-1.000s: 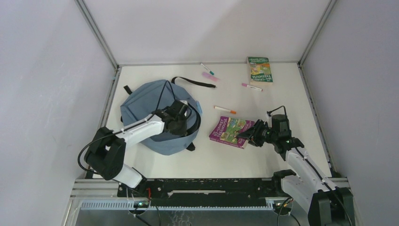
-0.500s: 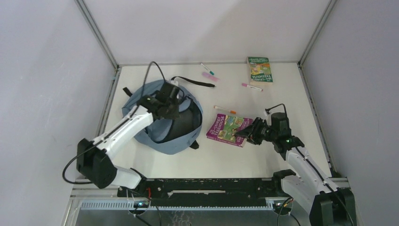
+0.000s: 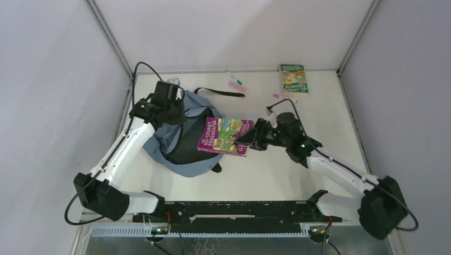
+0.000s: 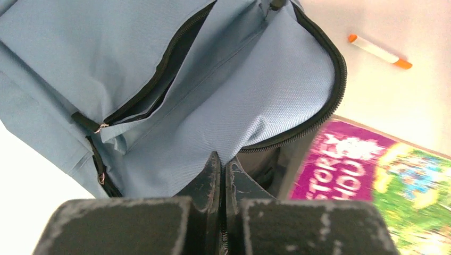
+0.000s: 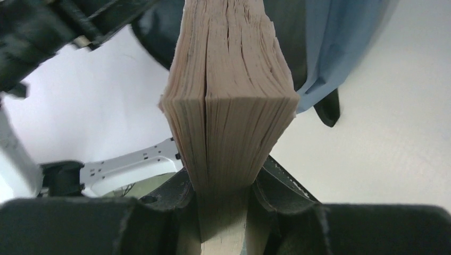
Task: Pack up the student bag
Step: Place the book in the student bag.
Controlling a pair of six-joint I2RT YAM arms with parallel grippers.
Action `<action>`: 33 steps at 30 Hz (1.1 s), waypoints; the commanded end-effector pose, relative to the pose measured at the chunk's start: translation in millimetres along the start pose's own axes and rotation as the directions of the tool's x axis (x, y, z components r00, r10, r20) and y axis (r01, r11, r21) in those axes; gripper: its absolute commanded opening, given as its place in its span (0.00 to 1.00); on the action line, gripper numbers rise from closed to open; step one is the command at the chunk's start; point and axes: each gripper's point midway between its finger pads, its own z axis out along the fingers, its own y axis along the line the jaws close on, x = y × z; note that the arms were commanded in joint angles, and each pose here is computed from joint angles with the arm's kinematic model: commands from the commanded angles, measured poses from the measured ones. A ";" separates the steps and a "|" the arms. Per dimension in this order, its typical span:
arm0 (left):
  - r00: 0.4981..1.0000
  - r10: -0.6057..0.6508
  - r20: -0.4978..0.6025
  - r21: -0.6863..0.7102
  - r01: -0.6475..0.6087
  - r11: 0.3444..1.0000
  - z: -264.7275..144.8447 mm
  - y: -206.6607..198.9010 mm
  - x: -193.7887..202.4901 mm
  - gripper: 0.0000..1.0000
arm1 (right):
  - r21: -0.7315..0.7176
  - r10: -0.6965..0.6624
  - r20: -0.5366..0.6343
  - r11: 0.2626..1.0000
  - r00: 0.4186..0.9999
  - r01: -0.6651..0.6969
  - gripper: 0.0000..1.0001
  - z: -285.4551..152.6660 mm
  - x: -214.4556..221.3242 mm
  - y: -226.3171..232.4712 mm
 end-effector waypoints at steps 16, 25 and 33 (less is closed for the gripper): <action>0.976 -0.140 0.164 0.172 0.112 0.979 -73.3 -14.8 -62.7 0.00 | -0.046 0.180 0.076 0.983 0.981 -0.176 0.00 170.7 -40.0 36.2; 0.982 -0.117 0.145 0.189 0.088 0.978 -65.9 -16.7 -57.7 0.00 | -0.117 0.168 0.062 0.980 0.984 -0.160 0.00 229.9 -33.7 62.9; 0.979 -0.125 0.162 0.211 0.089 0.974 -65.6 -10.5 -62.4 0.00 | -0.188 0.134 -0.019 0.973 0.991 -0.135 0.00 282.8 -8.4 47.3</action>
